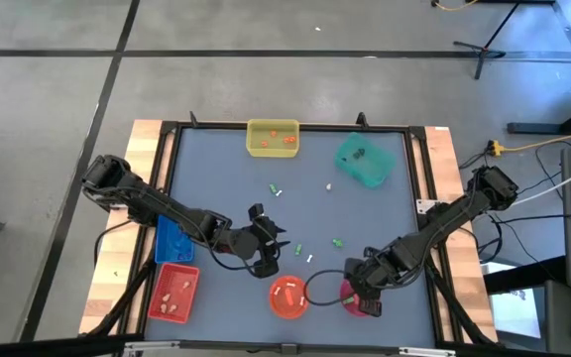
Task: Sort Halloween decoration
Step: Put the green skeleton toy into the pink bowl, then put the white bone toy into the orange bowl
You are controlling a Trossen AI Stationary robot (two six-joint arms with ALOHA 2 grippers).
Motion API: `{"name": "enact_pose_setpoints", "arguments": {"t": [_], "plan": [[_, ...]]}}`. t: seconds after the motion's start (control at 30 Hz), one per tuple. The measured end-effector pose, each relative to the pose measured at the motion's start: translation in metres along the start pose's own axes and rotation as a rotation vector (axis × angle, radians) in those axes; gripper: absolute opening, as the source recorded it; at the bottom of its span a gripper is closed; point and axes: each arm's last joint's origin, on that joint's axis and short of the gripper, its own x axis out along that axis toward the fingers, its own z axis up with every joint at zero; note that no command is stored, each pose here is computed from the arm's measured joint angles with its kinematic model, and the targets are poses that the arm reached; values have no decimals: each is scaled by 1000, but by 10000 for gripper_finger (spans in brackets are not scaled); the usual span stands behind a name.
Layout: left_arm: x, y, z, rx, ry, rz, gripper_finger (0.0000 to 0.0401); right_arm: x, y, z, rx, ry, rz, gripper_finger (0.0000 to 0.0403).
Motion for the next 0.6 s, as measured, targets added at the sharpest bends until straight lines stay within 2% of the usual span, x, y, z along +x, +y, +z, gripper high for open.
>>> {"name": "enact_pose_setpoints", "arguments": {"t": [0.3,0.43,0.6], "plan": [[0,0,0,0,0,0,139,0,-1,1,-22,-41,-33,158],[0,0,0,0,0,0,139,0,-1,1,-27,-42,-33,175],[0,0,0,0,0,0,139,0,-2,3,-52,-43,-29,173]]}}
